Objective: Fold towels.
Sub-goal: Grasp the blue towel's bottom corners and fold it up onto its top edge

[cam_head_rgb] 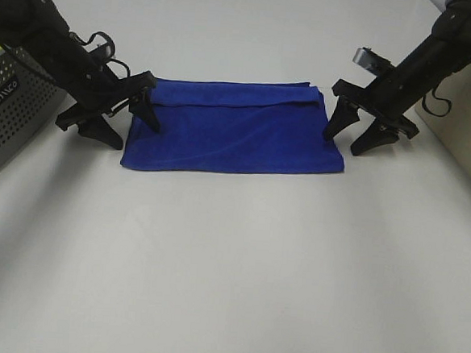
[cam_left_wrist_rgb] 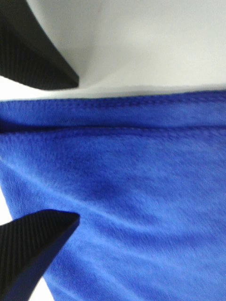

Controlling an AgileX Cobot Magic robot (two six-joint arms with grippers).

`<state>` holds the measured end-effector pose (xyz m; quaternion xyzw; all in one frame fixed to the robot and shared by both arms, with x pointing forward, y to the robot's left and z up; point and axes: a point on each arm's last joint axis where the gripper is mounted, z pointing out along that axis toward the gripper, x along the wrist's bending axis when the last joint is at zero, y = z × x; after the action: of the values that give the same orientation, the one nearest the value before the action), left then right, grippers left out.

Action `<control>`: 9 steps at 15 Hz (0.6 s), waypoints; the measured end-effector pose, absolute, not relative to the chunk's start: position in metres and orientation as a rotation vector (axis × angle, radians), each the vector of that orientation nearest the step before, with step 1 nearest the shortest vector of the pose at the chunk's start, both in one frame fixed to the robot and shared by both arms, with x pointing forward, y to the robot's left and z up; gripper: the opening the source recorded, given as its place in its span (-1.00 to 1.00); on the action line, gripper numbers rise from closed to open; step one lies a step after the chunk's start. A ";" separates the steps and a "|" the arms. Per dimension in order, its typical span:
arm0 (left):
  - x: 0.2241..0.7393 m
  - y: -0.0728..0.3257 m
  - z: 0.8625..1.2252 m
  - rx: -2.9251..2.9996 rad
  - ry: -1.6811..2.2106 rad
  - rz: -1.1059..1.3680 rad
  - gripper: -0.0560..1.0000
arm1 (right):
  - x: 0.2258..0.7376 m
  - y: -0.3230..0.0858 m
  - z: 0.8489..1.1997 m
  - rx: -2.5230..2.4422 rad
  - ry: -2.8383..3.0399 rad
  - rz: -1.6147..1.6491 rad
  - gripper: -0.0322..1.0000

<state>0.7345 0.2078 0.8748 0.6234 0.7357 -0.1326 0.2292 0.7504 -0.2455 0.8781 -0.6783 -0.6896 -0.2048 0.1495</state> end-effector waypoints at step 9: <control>0.727 0.179 0.865 1.793 2.033 -0.383 -0.75 | 0.747 -0.232 0.868 -1.937 -2.014 -0.515 -0.89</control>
<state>0.7266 0.1787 0.8648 0.6415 0.7275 -0.1372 0.2007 0.7466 -0.2318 0.8685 -0.6741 -0.7008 -0.1792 0.1494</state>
